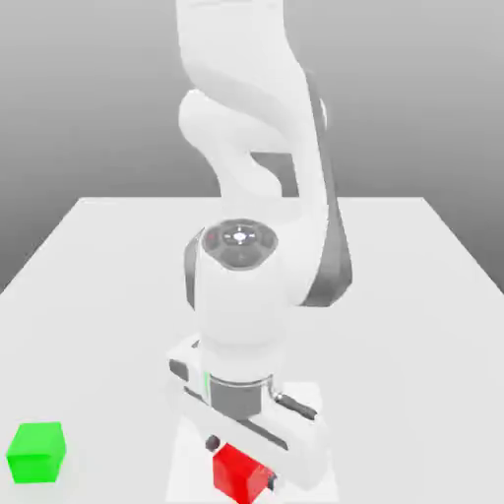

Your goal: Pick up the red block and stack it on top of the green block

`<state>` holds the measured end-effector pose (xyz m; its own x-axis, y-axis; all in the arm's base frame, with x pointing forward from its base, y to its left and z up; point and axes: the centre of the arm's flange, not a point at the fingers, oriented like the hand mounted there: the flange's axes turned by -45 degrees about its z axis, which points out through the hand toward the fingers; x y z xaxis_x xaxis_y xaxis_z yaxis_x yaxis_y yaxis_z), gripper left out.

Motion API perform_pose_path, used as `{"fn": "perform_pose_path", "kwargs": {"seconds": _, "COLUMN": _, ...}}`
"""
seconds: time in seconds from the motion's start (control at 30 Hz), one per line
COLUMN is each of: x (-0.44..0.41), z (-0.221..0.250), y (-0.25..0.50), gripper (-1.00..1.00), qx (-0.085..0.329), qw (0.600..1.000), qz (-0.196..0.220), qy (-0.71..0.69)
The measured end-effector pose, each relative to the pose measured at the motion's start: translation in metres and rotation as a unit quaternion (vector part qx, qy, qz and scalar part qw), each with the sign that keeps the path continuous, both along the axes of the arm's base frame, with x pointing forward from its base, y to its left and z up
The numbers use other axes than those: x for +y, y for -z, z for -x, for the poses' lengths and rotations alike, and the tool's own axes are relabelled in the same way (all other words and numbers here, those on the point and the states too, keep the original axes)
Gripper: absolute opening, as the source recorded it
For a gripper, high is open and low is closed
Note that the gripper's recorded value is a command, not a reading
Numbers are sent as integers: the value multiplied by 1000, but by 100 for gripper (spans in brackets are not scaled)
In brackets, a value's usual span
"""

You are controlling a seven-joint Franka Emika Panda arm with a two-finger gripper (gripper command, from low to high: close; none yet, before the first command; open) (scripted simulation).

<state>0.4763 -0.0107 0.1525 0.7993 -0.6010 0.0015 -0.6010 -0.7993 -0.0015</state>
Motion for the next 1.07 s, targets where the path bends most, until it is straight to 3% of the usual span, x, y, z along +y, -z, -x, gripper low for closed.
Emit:
{"fn": "perform_pose_path", "kwargs": {"seconds": 0.13, "x": 0, "z": 0, "y": 2, "gripper": -100, "qx": 0, "qw": 1000, "qz": 0, "qy": 0}}
{"fn": "perform_pose_path", "kwargs": {"seconds": 0.3, "x": -5, "z": 0, "y": -51, "gripper": -100, "qx": 0, "qw": 1000, "qz": 0, "qy": 9}}
{"fn": "perform_pose_path", "kwargs": {"seconds": 0.43, "x": -101, "z": -1, "y": -70, "gripper": -100, "qx": 1, "qw": 985, "qz": 1, "qy": 172}}
{"fn": "perform_pose_path", "kwargs": {"seconds": 0.57, "x": -200, "z": 19, "y": -85, "gripper": -100, "qx": 0, "qw": 942, "qz": 0, "qy": 337}}
{"fn": "perform_pose_path", "kwargs": {"seconds": 0.7, "x": -253, "z": 35, "y": -46, "gripper": -100, "qx": 0, "qw": 907, "qz": -1, "qy": 421}}
{"fn": "perform_pose_path", "kwargs": {"seconds": 0.73, "x": -255, "z": 36, "y": -36, "gripper": 100, "qx": 0, "qw": 905, "qz": 0, "qy": 424}}
{"fn": "perform_pose_path", "kwargs": {"seconds": 0.93, "x": -256, "z": 37, "y": -30, "gripper": 100, "qx": 1, "qw": 905, "qz": 0, "qy": 426}}
{"fn": "perform_pose_path", "kwargs": {"seconds": 1.07, "x": -257, "z": 36, "y": -71, "gripper": 100, "qx": 1, "qw": 904, "qz": 0, "qy": 428}}
